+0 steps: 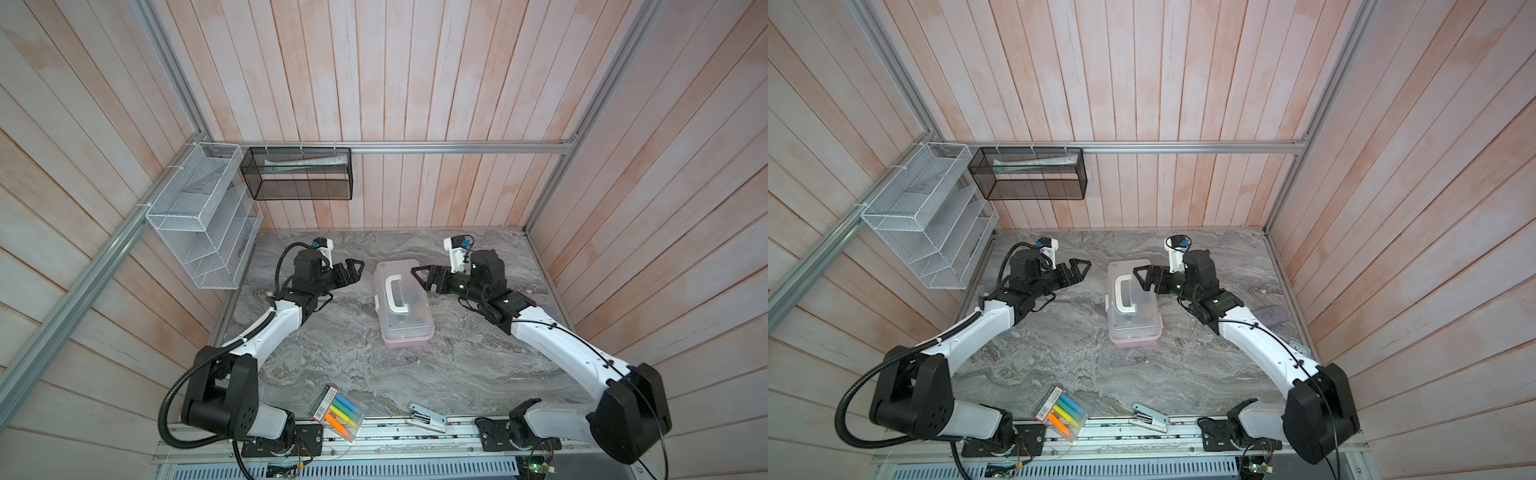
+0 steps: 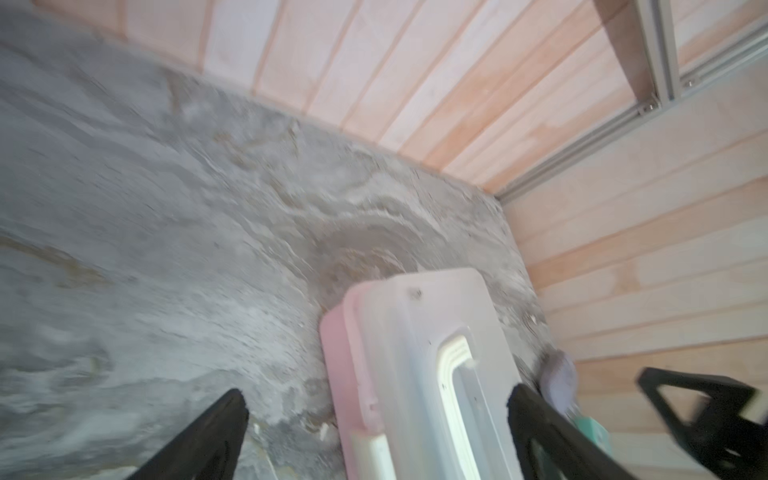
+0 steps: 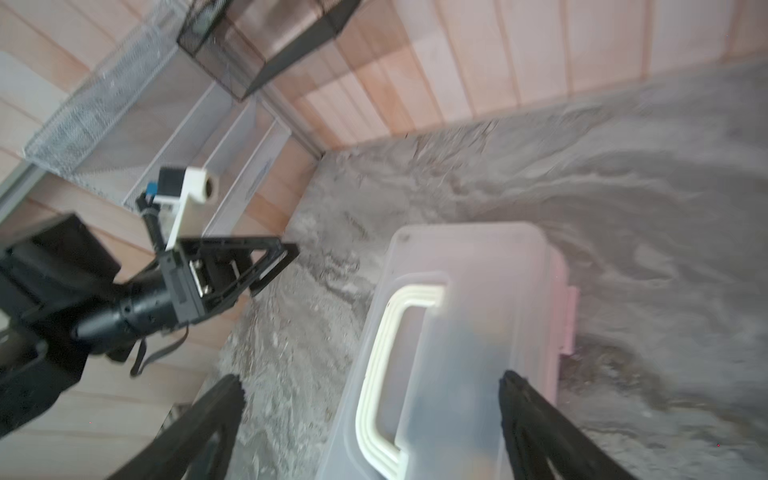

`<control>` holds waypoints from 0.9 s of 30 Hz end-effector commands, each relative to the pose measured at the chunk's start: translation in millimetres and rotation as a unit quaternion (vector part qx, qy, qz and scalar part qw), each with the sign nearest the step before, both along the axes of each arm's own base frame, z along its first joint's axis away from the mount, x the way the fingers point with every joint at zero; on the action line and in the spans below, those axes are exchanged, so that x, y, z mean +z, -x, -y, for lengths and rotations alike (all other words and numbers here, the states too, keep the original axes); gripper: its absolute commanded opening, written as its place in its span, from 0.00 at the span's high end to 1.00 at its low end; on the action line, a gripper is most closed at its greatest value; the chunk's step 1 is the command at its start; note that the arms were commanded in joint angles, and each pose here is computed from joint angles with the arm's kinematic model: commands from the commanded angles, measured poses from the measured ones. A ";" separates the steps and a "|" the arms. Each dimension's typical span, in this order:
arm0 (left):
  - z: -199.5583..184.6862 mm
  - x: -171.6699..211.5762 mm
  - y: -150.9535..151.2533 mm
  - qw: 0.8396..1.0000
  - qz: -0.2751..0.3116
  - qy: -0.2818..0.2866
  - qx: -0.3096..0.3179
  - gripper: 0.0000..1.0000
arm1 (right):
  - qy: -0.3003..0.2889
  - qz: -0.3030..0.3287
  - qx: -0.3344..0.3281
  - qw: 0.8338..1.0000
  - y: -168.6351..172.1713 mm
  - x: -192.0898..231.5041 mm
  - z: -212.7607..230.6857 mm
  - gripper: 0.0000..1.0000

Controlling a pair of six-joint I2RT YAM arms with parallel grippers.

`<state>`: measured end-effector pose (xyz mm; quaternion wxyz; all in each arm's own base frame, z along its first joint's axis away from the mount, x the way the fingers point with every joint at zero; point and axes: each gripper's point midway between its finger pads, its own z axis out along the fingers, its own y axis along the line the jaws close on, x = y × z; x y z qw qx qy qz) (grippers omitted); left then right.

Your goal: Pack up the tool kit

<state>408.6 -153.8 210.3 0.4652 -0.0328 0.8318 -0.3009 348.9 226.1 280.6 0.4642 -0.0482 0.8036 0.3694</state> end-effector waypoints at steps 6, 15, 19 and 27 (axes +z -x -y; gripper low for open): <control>-90.8 -8.5 35.7 0.954 0.158 -0.179 0.183 0.00 | 0.184 0.125 -0.353 0.909 2.2 -12.8 170.8 0.02; -165.8 -33.0 51.1 0.912 0.144 -0.251 0.290 0.00 | 0.242 0.136 -0.370 0.886 3.0 -48.5 185.7 0.02; -190.4 -61.8 45.0 0.909 0.143 -0.251 0.299 0.00 | 0.256 0.126 -0.388 0.876 0.1 -68.2 201.3 0.02; -206.0 -59.6 48.2 0.909 0.168 -0.208 0.319 0.00 | 0.271 0.120 -0.444 0.846 11.4 -115.8 246.7 0.02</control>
